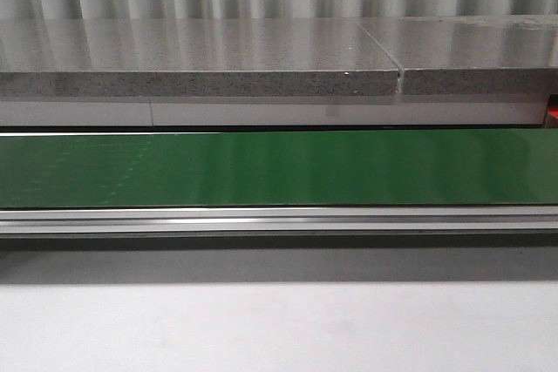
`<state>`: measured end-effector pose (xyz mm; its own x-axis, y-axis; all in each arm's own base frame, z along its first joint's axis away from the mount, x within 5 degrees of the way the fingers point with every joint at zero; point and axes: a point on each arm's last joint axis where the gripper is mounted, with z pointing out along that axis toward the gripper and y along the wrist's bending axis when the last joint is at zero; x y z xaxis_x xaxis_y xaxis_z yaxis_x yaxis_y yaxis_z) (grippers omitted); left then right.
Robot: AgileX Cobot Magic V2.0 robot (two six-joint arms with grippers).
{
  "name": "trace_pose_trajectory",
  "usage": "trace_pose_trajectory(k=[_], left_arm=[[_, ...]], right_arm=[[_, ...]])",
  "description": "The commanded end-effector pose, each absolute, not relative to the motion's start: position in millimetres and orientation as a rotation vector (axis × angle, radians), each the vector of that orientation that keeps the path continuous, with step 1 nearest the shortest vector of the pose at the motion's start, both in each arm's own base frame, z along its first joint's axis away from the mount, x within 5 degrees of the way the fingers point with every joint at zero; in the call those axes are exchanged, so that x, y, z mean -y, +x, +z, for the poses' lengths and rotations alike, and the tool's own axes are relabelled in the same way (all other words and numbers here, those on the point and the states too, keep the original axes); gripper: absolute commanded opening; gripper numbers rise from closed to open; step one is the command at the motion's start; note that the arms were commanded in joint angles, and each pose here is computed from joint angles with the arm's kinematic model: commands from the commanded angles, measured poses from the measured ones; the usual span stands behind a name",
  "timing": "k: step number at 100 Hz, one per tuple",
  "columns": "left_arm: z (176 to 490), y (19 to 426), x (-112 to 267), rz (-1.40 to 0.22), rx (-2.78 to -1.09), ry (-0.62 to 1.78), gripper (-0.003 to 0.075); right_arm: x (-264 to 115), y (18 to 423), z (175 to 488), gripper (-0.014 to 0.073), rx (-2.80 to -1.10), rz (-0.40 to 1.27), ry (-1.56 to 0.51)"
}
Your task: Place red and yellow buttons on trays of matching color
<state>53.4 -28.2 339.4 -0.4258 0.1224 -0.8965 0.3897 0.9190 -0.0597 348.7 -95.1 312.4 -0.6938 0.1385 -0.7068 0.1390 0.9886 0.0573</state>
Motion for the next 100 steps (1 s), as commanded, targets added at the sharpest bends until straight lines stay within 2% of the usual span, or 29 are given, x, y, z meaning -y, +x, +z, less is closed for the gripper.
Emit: trace_pose_trajectory(k=[1, 19, 33, 59, 100], left_arm=[[352.6, 55.7, 29.8, -0.343, -1.918, 0.348, -0.0020], [352.6, 55.7, 29.8, -0.343, -1.918, 0.348, -0.0020], [352.6, 55.7, 29.8, -0.343, -1.918, 0.348, -0.0020], [352.6, 55.7, 29.8, -0.343, -1.918, 0.348, -0.0020], [353.1, 55.9, 29.8, -0.343, -1.912, 0.346, -0.0020]], right_arm=[[77.6, 334.0, 342.4, 0.0256, -2.252, -0.066, 0.088], [39.1, 312.5, 344.5, 0.0061, -2.255, -0.051, -0.060], [18.0, 295.7, 346.3, -0.0008, -2.243, -0.019, -0.130], [5.7, 256.5, 348.8, -0.0018, -2.182, -0.013, -0.163], [2.5, 172.0, 351.2, -0.0018, -1.971, -0.053, -0.140]])
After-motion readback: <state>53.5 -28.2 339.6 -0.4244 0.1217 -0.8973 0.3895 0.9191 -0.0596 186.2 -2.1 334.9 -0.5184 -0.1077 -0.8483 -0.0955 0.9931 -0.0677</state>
